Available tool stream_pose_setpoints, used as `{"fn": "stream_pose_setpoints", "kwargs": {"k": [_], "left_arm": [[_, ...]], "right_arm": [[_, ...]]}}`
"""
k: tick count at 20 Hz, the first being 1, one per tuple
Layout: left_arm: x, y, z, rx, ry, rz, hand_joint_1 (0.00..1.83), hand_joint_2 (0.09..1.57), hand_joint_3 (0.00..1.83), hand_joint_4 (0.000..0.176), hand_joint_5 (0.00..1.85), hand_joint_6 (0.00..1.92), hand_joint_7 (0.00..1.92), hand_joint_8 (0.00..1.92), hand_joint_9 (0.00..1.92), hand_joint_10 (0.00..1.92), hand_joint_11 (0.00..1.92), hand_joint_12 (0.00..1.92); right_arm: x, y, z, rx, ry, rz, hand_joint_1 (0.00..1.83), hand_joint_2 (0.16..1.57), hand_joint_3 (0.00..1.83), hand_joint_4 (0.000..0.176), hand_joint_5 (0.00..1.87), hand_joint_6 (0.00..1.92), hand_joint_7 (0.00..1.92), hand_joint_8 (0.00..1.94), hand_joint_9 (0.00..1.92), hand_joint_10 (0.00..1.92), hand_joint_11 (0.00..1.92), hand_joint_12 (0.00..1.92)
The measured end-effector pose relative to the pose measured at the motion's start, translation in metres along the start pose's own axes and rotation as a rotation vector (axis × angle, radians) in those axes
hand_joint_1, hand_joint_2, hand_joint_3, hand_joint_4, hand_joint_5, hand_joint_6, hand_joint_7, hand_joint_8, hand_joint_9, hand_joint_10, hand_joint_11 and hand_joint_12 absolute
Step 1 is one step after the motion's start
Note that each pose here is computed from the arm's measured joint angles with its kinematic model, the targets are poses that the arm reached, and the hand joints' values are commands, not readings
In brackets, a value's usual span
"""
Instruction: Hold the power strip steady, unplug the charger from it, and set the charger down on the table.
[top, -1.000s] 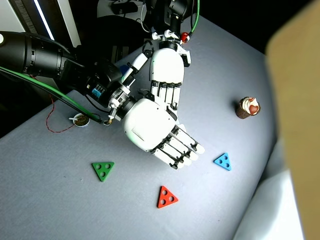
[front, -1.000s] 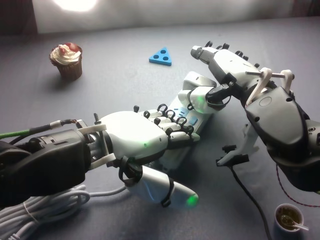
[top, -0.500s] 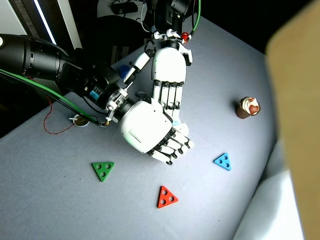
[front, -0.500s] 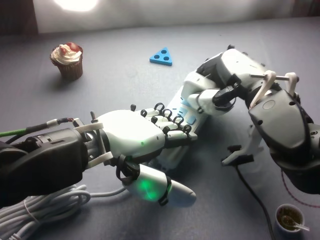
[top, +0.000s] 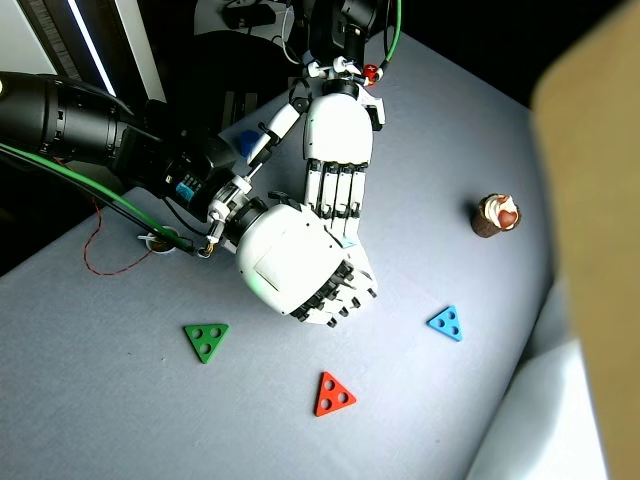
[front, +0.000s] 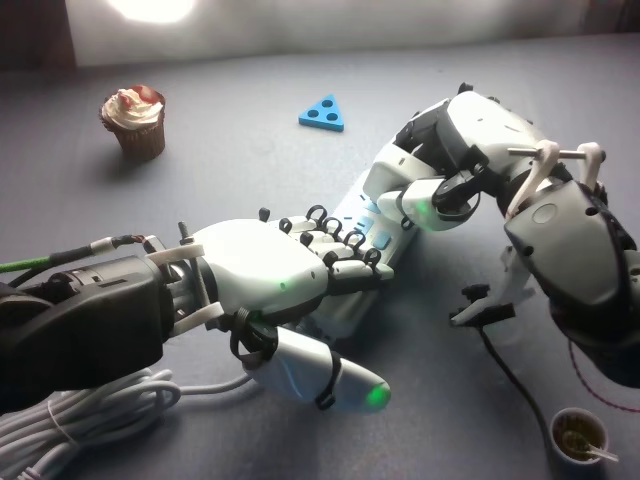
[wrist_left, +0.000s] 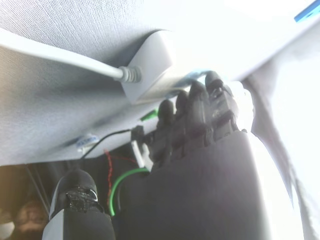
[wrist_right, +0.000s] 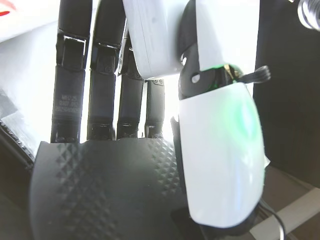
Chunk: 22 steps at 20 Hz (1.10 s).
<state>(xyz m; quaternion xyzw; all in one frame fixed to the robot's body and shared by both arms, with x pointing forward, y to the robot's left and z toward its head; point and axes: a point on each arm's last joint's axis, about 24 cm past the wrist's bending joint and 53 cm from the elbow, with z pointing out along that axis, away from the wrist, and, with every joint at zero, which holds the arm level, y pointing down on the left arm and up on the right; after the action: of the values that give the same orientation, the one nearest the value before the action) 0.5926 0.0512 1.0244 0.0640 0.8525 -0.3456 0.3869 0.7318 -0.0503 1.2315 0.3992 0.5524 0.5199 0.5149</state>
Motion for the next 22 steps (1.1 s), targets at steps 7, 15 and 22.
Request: {"fn": "stream_pose_setpoints", "kwargs": {"k": [7,15,22], "left_arm": [[-0.002,0.002,0.000,-0.005,-0.007,-0.013,0.02,1.03,0.00,0.000,0.15,0.00,0.16,0.00,0.15,0.00,0.02,0.23],[-0.004,0.003,-0.001,-0.008,-0.013,-0.019,0.05,1.03,0.00,0.000,0.14,0.00,0.15,0.00,0.13,0.00,0.01,0.23],[-0.006,0.005,-0.002,-0.011,-0.017,-0.020,0.05,1.03,0.00,0.000,0.15,0.01,0.16,0.01,0.14,0.01,0.02,0.23]], "right_arm": [[-0.004,0.029,-0.006,-0.109,0.027,-0.034,1.39,1.06,0.00,0.000,1.00,0.96,1.10,0.65,1.05,0.97,0.95,0.68],[-0.003,0.082,-0.047,-0.505,0.095,-0.464,1.38,1.05,0.00,0.000,1.01,0.90,1.19,0.55,1.07,0.96,0.98,0.61],[0.014,0.069,-0.064,-0.654,0.157,-0.765,1.38,1.06,0.00,0.000,1.00,0.89,1.20,0.54,1.05,1.00,0.97,0.61]]}}
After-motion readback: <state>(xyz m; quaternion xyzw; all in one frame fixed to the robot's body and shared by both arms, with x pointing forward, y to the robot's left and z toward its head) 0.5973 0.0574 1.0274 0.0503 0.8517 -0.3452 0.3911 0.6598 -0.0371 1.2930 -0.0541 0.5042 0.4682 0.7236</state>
